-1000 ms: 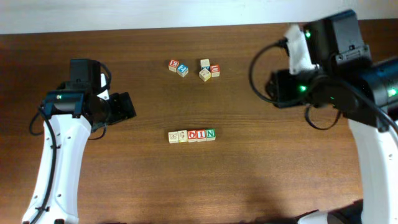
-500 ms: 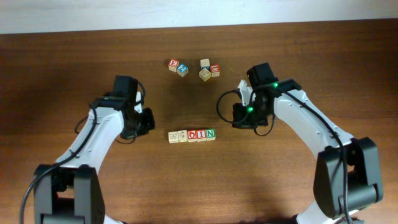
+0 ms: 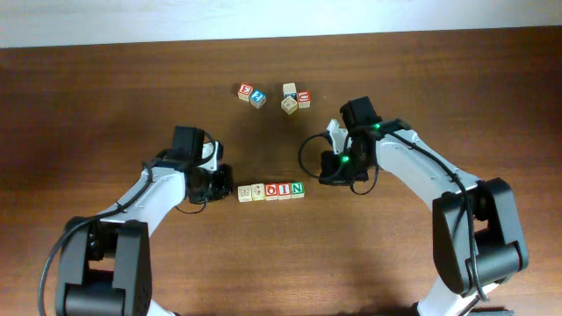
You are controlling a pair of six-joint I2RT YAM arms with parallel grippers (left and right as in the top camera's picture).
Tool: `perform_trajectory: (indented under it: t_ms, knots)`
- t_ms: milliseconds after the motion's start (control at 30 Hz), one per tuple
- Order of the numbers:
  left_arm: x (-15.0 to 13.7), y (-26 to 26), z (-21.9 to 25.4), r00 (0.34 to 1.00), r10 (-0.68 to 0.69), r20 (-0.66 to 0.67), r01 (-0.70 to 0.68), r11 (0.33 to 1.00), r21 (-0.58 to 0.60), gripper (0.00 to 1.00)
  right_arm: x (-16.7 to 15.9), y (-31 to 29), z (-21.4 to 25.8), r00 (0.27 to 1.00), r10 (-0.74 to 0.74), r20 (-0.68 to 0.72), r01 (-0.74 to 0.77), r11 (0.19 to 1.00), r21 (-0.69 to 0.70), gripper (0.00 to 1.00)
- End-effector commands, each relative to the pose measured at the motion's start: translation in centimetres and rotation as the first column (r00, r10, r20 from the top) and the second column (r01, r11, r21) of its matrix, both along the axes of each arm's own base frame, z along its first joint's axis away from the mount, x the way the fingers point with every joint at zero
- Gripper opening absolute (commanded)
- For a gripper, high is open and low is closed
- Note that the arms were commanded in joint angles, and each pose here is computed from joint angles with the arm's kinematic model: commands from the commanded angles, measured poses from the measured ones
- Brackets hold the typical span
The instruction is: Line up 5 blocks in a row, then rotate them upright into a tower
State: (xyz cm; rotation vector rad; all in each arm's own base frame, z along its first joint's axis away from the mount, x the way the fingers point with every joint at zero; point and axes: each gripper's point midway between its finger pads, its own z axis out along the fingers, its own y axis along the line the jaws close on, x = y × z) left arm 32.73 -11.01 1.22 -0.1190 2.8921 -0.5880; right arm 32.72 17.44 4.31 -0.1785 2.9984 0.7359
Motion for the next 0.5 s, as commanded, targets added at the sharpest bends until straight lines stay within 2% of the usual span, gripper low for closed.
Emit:
perform_trajectory:
  t_ms: [0, 267, 333, 467]
  knots:
    - [-1.1, -1.9, -0.3, 0.992, -0.129, 0.010, 0.129, 0.991, -0.033, 0.00, -0.4, 0.3, -0.3, 1.000, 0.020, -0.008, -0.019, 1.000, 0.008, 0.07]
    - [-2.0, -1.8, -0.5, 0.987, -0.163, -0.015, 0.162, 0.987, -0.018, 0.00, -0.6, 0.6, -0.6, 0.999, 0.031, -0.011, -0.031, 1.000, 0.000, 0.07]
    - [-1.8, -1.9, -0.5, 0.987, -0.163, -0.010, 0.162, 0.987, -0.019, 0.00, -0.7, 0.3, -1.5, 0.997, -0.046, -0.061, 0.044, 0.998, -0.035, 0.04]
    - [-1.8, -1.9, -0.5, 0.987, -0.162, -0.007, 0.162, 0.987, -0.019, 0.00, -0.8, 0.3, -2.3, 0.989, -0.099, -0.107, 0.096, 0.995, -0.038, 0.04]
